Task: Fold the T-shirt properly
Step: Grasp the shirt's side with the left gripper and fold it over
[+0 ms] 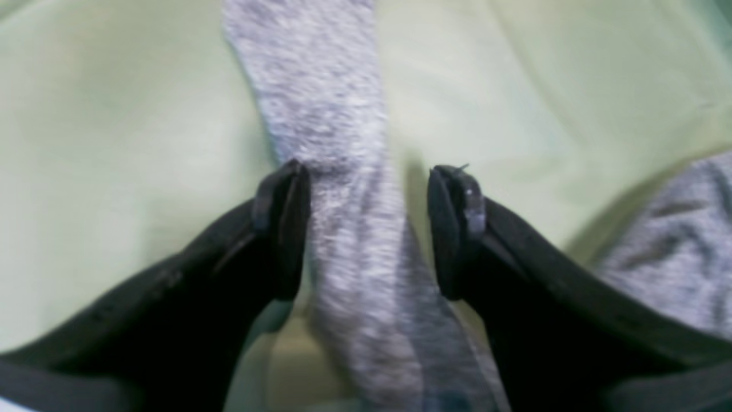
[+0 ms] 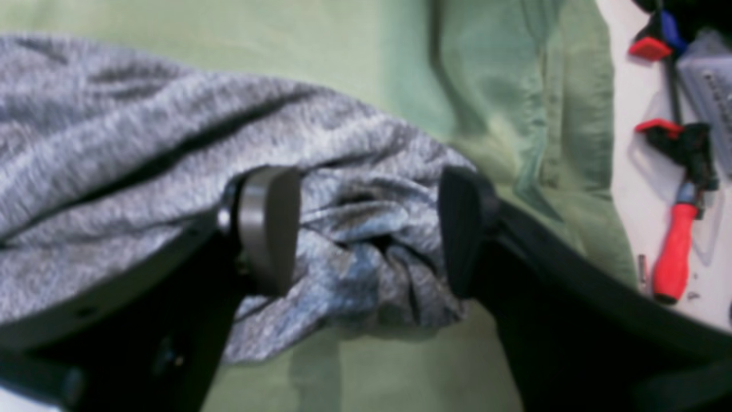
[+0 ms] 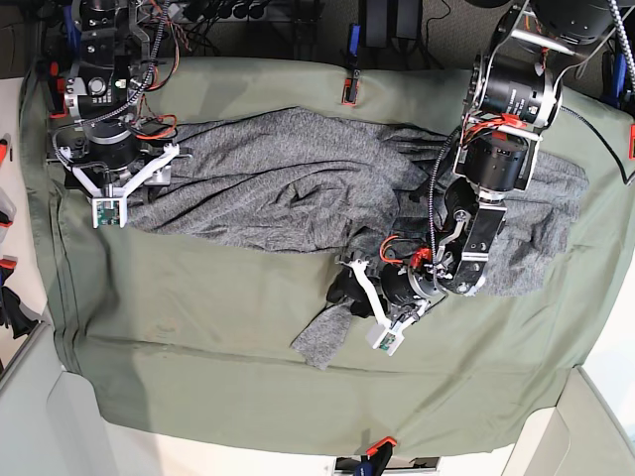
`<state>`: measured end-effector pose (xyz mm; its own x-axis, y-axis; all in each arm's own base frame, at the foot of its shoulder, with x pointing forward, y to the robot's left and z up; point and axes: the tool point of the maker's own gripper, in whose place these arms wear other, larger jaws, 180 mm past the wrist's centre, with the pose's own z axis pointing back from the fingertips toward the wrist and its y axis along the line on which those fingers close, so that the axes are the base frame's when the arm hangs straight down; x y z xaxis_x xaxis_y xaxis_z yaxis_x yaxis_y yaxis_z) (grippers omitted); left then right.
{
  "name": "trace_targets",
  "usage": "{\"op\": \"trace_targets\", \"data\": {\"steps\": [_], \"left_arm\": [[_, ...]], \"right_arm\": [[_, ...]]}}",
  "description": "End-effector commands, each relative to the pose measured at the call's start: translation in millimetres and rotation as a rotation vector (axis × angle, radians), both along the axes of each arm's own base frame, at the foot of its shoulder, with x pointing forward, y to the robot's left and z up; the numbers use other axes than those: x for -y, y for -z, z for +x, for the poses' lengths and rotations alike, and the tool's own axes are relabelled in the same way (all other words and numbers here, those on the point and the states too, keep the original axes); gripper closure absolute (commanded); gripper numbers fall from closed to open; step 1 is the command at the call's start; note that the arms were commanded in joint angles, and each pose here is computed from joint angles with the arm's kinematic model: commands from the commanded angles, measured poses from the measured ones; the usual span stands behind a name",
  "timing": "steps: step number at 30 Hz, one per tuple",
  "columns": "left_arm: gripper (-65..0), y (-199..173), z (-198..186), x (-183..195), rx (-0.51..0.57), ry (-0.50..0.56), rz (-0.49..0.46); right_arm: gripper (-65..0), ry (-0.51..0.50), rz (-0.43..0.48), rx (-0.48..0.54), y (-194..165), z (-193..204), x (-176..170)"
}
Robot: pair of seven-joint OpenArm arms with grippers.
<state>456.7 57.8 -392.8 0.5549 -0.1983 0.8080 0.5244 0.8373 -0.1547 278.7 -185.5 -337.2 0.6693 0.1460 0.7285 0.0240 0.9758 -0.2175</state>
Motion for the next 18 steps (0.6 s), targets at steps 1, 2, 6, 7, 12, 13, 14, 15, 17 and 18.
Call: {"op": "trace_targets", "data": {"steps": [1, 2, 6, 7, 12, 13, 14, 15, 17, 18], "left_arm": [[-35.7, -25, 21, -2, 0.072, -0.022, -0.004], [-35.7, -26, 23, -2, 0.077, -0.027, 0.006], [-34.0, -23, 18, 8, 0.071, 0.017, 0.023], [-32.3, -21, 15, 12, 0.070, 0.041, 0.036], [-29.9, -9, 4, 26, 0.064, 0.133, 0.118], [-25.7, -9, 4, 28, 0.065, 0.142, 0.124], [-19.4, -8, 3, 30, 0.064, 0.148, 0.128], [-12.6, -8, 3, 30, 0.065, 0.148, 0.127], [-0.9, -9, 5, 29, 0.068, 0.141, 0.129], [0.0, -10, 6, 28, 0.070, 0.140, 0.129]], "right_arm": [[-37.8, 0.005, 0.005, 0.052, -13, 6, 6], [-37.8, 0.013, 0.022, 0.054, -14, 6, 10], [-37.7, 0.028, 0.080, 0.071, -17, 7, 17], [-37.7, 0.029, 0.086, 0.075, -17, 8, 17], [-37.7, 0.035, 0.110, 0.077, -16, 8, 11], [-37.7, 0.037, 0.115, 0.077, -16, 7, 10], [-37.8, 0.038, 0.119, 0.078, -15, 7, 9], [-37.7, 0.038, 0.122, 0.078, -15, 7, 8], [-37.8, 0.039, 0.123, 0.078, -15, 7, 8], [-37.7, 0.039, 0.122, 0.081, -16, 8, 8]]}}
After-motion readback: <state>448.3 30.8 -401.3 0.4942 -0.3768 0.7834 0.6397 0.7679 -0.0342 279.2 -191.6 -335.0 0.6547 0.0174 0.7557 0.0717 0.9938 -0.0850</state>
